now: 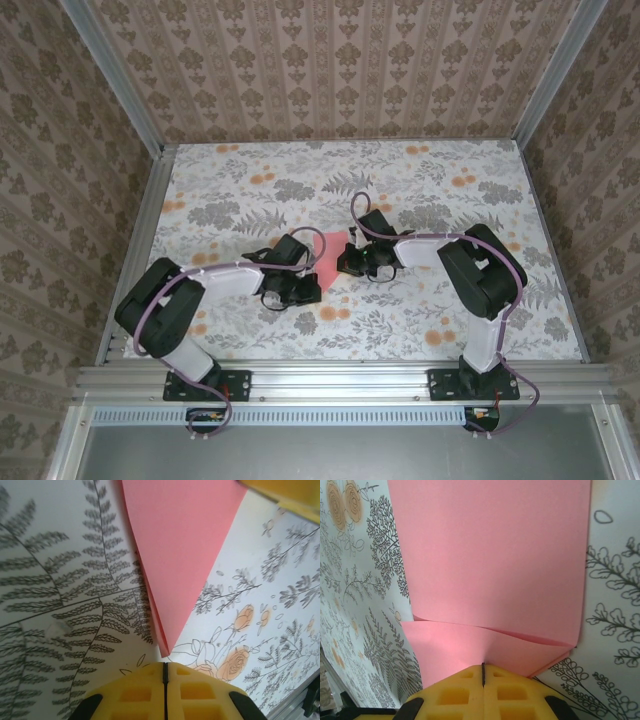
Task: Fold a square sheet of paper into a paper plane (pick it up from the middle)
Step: Third fold the triangle at the center of the table.
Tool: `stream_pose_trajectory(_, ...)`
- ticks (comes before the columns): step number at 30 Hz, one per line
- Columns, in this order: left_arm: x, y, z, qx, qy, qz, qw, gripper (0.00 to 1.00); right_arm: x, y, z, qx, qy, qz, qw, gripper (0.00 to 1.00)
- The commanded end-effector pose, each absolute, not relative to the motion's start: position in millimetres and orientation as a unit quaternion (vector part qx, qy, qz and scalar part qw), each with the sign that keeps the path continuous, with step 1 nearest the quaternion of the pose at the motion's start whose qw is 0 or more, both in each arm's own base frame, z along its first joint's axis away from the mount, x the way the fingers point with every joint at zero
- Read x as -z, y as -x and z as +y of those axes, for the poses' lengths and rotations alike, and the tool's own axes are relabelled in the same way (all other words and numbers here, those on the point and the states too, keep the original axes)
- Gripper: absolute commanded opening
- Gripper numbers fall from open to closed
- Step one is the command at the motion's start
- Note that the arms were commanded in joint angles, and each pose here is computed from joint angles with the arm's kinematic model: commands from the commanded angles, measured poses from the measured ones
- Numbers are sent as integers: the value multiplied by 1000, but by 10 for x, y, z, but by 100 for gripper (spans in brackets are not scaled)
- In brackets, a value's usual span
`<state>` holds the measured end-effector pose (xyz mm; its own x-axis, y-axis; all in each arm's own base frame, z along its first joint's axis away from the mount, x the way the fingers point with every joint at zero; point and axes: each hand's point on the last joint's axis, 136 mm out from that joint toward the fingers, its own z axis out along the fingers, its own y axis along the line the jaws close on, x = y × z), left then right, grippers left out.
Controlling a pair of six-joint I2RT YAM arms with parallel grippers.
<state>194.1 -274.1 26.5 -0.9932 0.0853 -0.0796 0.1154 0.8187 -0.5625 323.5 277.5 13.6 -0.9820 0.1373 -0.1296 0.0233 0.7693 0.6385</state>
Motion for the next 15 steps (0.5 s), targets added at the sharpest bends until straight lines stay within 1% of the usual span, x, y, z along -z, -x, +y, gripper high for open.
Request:
stream_pose_trajectory(1, -542, -2143, -2775, 304, -54, 947, 88, 8, 65, -3165, 2531, -286, -70, 953, 68, 3)
stream_pose_trajectory(4, -623, -2298, -2829, 316, -43, 940, 124, 8, 39, -3182, 2572, -299, -75, 949, 70, 3)
stream_pose_trajectory(6, -589, -2379, -2859, 316, -37, 939, 130, 8, 16, -3194, 2612, -310, -76, 945, 71, 3)
stream_pose_trajectory(9, -484, -2426, -2911, 310, -35, 943, 115, 8, -27, -3218, 2647, -321, -76, 941, 74, 3)
stream_pose_trajectory(15, -274, -2362, -2934, 303, -33, 949, 80, 7, -131, -3229, 2682, -334, -67, 937, 81, 4)
